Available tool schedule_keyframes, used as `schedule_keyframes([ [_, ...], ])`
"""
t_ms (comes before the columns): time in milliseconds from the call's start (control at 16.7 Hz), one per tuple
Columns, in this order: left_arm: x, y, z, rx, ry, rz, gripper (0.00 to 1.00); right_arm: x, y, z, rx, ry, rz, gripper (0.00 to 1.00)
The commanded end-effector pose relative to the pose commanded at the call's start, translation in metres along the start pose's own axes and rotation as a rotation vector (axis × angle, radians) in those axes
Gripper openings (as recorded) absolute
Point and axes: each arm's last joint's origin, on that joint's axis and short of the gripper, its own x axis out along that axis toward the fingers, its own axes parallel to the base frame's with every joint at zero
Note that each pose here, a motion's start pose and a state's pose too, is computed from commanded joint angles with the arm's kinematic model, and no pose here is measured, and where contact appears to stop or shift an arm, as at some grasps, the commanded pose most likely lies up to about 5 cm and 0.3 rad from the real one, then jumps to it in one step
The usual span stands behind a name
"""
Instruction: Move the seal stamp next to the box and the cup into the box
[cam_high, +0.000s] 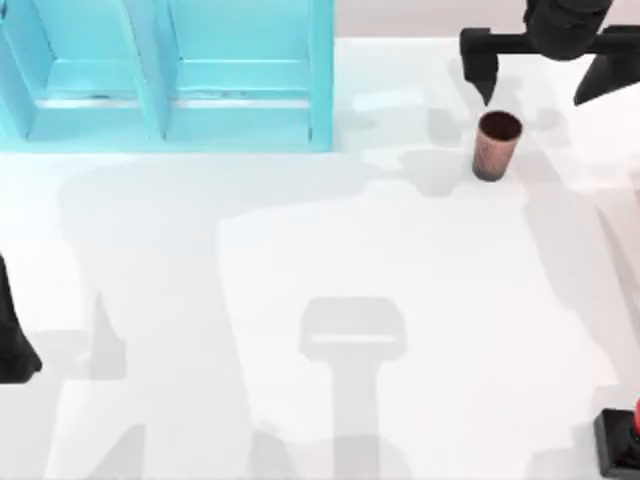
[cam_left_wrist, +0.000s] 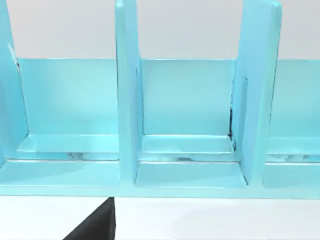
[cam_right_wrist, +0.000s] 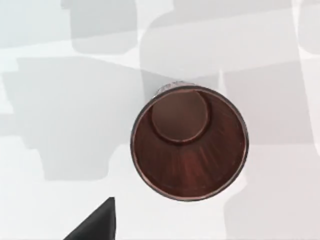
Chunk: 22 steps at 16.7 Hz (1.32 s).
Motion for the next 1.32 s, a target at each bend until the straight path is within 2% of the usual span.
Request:
schedule_keyframes([
  [480, 0.0, 0.0, 0.0, 0.0, 0.0, 0.0, 1.0, 0.068, -0.002, 0.001, 0.003, -0.003, 0.0, 1.0],
  [780, 0.0, 0.0, 0.0, 0.0, 0.0, 0.0, 1.0, 0.075, -0.002, 0.0, 0.003, -0.002, 0.0, 1.0],
  [1320, 0.0, 0.0, 0.0, 0.0, 0.0, 0.0, 1.0, 0.075, -0.002, 0.0, 0.003, -0.002, 0.0, 0.32],
])
